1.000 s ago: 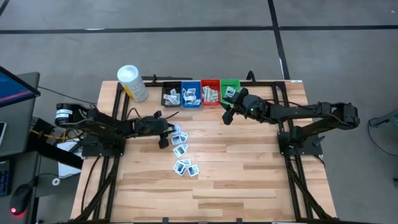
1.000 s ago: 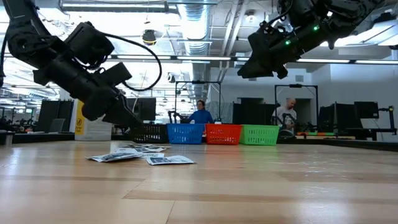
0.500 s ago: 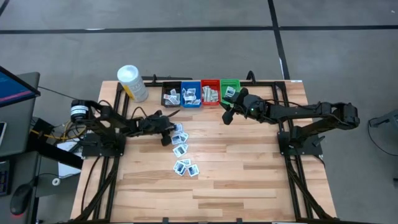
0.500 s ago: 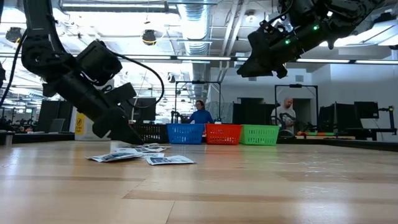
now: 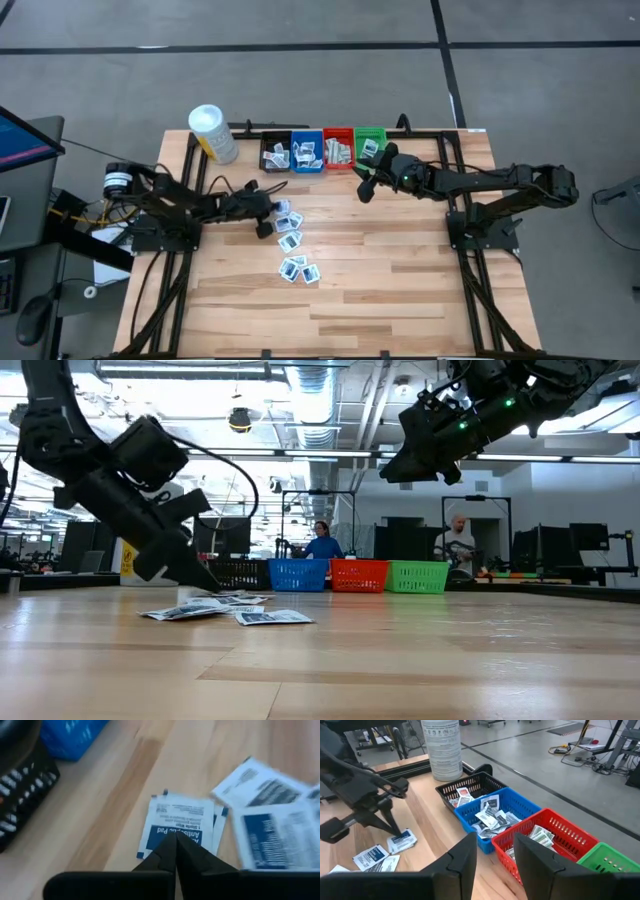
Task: Pick & Place First Aid Supplies
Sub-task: Put the blue alcohol pad into the green bin
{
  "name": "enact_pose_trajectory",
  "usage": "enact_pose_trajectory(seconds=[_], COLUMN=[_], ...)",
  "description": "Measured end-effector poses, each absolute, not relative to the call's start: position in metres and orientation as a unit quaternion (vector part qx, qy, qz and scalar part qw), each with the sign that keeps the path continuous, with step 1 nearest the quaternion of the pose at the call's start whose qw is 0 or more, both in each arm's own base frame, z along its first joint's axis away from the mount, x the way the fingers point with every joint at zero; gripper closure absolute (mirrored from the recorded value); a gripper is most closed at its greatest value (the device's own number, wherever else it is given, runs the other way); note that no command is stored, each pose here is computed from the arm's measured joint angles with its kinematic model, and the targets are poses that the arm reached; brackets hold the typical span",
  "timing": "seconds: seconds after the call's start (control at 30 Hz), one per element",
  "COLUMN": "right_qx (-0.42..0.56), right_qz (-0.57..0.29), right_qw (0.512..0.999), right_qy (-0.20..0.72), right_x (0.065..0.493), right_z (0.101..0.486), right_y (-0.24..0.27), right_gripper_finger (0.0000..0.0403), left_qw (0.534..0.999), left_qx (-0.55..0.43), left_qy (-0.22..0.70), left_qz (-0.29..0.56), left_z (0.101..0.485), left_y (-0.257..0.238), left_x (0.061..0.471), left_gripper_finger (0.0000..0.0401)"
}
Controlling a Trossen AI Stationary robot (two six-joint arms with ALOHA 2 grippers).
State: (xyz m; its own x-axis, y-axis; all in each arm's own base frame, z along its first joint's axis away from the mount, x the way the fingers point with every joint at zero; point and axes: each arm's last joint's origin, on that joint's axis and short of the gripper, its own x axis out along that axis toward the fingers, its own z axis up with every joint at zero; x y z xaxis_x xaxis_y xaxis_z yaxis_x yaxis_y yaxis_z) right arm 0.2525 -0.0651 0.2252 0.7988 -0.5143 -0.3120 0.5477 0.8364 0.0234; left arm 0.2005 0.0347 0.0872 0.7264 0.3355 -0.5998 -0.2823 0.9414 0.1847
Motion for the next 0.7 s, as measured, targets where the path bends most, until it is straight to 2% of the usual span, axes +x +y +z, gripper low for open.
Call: enact_pose_trajectory(seconds=[0.4,0.53,0.7], right_qx=[0.056,0.056,0.056], right_qz=[-0.281,-0.281,-0.281], right_qw=[0.947,0.947,0.947], right_qy=[0.148,0.148,0.148], right_x=[0.253,0.253,0.253], right_z=[0.225,0.225,0.225], right_y=[-0.065,-0.065,-0.065], right_gripper_finger=[0.028,0.028,0.028], left_qw=[0.943,0.944,0.946], left_qx=[0.068,0.049,0.037], left_qy=[0.284,0.281,0.279], left_qz=[0.159,0.164,0.162], left_z=[0.105,0.105,0.105], left_y=[0.029,0.032,0.038], left_x=[0.204,0.203,0.203], left_gripper_finger=[0.0394,0.0374,0.0328])
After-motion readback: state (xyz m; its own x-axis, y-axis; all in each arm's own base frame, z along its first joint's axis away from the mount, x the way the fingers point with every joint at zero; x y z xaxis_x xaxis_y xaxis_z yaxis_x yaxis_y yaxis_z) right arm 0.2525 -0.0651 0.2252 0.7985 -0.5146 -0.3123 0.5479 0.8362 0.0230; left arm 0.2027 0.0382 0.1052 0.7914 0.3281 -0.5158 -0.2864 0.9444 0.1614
